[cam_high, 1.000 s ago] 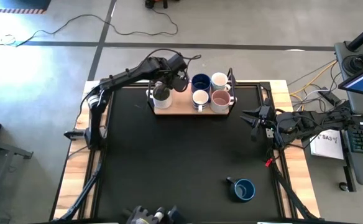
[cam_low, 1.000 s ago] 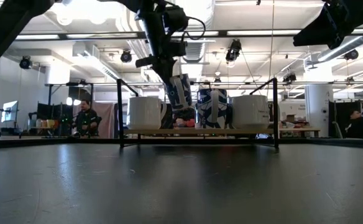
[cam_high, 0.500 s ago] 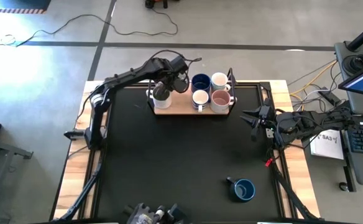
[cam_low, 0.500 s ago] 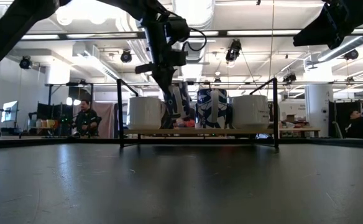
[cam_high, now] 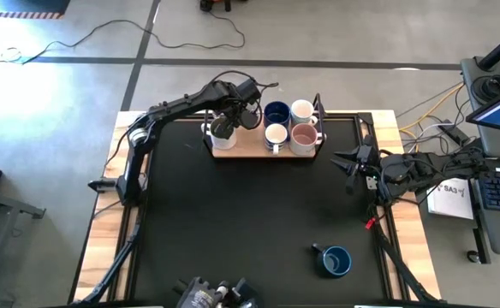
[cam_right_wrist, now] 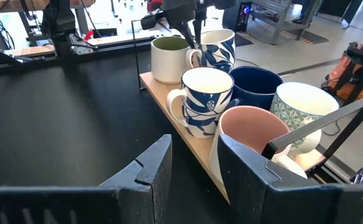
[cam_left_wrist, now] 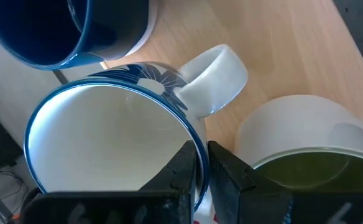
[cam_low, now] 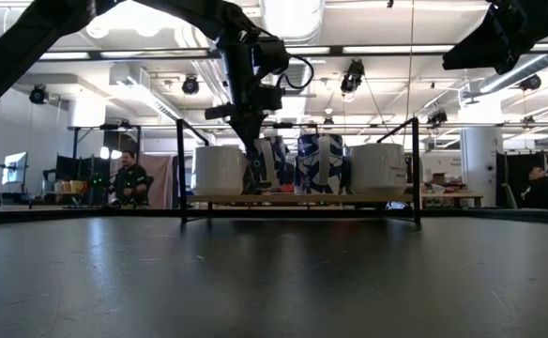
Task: Place coffee mugs
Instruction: Put the blue mug on the shelf
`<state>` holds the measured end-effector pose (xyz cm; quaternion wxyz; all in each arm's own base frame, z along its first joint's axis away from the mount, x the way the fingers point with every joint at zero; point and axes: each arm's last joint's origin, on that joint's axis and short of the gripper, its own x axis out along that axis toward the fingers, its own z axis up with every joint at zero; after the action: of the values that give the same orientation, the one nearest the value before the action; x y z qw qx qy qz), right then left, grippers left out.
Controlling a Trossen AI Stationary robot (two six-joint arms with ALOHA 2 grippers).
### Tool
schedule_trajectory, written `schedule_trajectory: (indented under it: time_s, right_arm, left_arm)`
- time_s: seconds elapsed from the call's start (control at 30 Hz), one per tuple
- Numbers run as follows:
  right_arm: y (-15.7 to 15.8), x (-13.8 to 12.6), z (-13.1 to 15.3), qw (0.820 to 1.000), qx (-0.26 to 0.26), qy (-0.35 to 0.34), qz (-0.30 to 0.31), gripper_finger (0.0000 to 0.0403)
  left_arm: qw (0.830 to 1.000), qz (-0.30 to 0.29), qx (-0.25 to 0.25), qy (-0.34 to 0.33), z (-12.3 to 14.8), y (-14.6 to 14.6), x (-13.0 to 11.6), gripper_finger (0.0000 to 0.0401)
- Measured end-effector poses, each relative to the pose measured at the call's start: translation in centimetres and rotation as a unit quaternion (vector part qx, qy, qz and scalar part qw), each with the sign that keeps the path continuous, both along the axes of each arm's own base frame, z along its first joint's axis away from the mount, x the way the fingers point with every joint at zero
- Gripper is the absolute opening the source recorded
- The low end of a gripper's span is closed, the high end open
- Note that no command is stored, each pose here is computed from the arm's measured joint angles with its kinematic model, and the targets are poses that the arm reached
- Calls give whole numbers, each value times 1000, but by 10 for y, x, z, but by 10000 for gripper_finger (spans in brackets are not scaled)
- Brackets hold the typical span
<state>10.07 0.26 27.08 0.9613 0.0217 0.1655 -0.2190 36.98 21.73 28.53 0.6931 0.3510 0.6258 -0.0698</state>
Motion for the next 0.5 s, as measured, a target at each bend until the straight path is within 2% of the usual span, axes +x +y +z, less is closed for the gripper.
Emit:
schedule_trajectory:
  time_s: [0.5]
  right_arm:
    - [0, 0, 0, 1000, 0, 0, 0, 121]
  left_arm:
    - [1000, -25, 3, 13, -4, 5, -1, 13]
